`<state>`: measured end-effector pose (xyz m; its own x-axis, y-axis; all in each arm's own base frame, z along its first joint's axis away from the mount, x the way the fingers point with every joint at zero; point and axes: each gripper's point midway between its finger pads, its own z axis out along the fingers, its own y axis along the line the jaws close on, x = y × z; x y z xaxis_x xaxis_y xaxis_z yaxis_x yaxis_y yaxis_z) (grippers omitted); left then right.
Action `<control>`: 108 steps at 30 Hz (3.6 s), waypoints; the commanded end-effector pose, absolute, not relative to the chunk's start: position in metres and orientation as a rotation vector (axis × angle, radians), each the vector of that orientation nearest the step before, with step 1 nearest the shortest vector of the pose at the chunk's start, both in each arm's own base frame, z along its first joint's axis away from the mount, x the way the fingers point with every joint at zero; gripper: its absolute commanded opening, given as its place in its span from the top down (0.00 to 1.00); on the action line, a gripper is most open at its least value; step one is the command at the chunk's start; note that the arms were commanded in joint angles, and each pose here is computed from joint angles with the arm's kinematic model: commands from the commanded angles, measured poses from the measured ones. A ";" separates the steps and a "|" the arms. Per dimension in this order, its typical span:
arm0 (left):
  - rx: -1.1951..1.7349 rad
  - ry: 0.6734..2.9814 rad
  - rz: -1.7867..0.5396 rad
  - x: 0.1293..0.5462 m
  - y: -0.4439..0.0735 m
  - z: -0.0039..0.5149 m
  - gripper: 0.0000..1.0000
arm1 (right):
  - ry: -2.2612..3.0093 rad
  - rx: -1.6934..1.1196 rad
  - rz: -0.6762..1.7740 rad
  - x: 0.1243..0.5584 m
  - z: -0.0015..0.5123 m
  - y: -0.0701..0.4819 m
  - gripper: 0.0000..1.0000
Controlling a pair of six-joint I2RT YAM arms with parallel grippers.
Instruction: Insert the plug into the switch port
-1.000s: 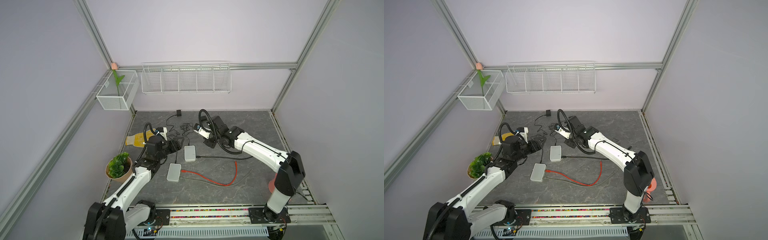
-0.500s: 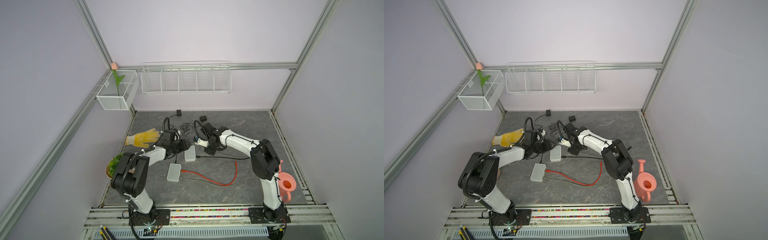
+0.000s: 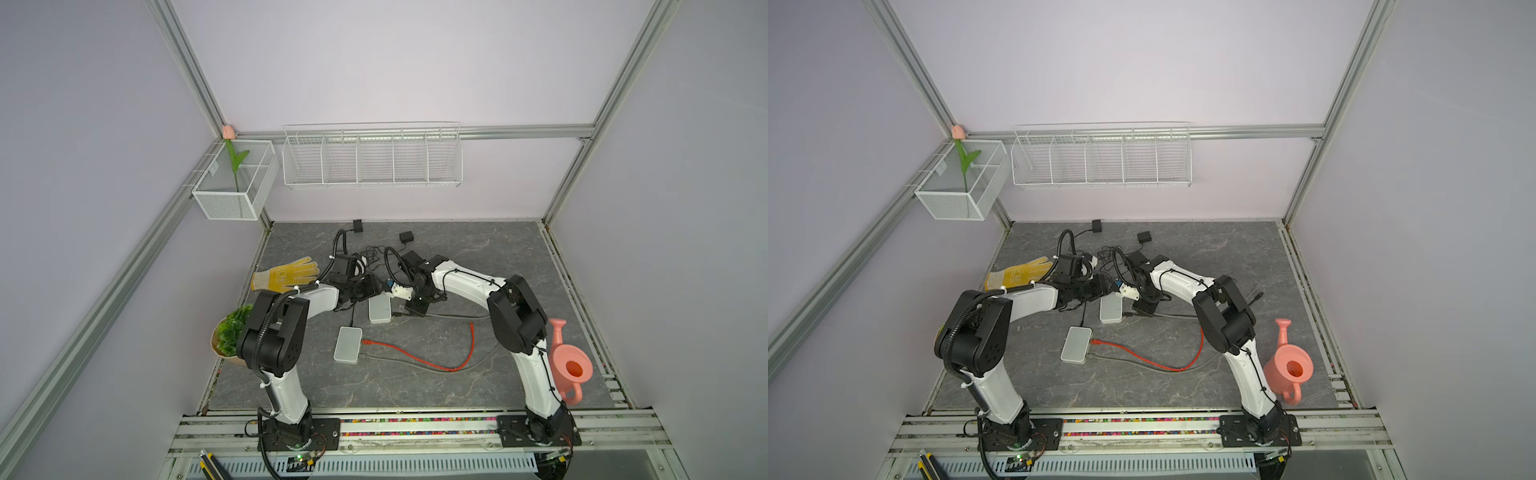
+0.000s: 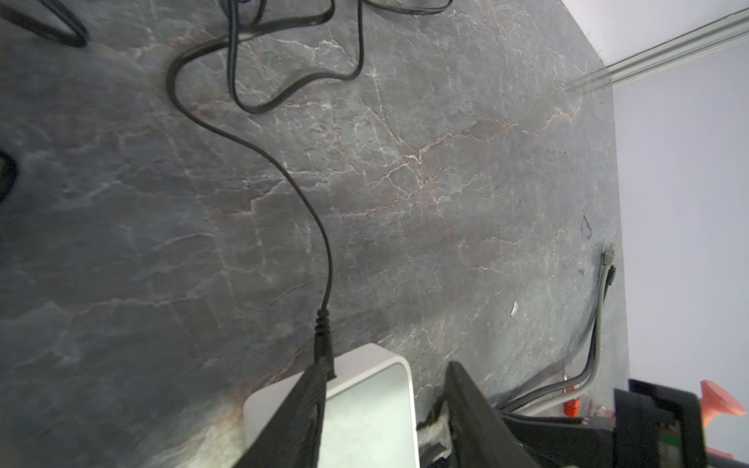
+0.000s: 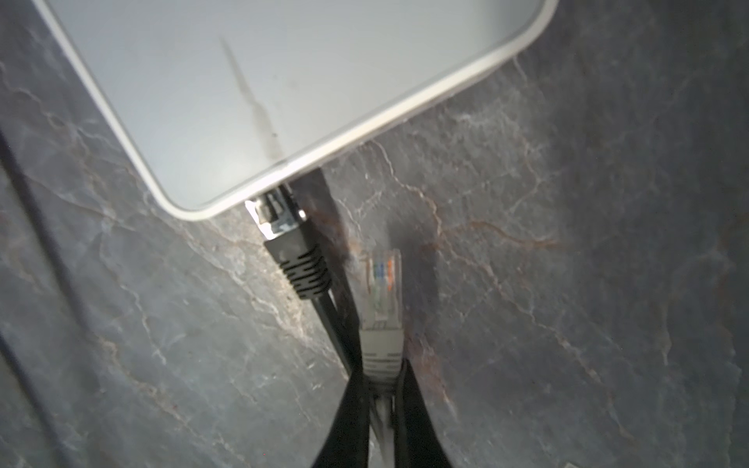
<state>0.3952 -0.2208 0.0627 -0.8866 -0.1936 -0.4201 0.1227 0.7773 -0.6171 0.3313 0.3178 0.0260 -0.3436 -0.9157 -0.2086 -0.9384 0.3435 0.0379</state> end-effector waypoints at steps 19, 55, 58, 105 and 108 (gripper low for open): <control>-0.057 2.600 -0.869 0.373 -0.201 0.044 0.49 | 2.421 -1.711 0.383 0.319 0.038 0.335 0.93; 0.015 2.627 -0.887 0.406 -0.222 0.027 0.61 | 2.452 -1.624 0.172 0.361 0.059 0.306 0.93; 0.019 2.624 -0.889 0.408 -0.223 0.027 0.61 | 2.476 -1.622 0.088 0.373 0.053 0.296 0.93; 0.076 2.675 -0.904 0.399 -0.230 0.016 0.62 | 2.355 -1.679 0.197 0.366 0.043 0.351 0.93; 0.079 2.675 -0.909 0.399 -0.232 0.017 0.62 | 2.359 -1.678 0.196 0.368 0.041 0.352 0.93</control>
<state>0.4138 -0.2252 0.0355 -0.9242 -0.0897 -0.3712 0.1606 0.7905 -0.5910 0.3476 0.3347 0.0226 -0.3230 -0.9311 -0.1696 -0.9458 0.3239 0.0230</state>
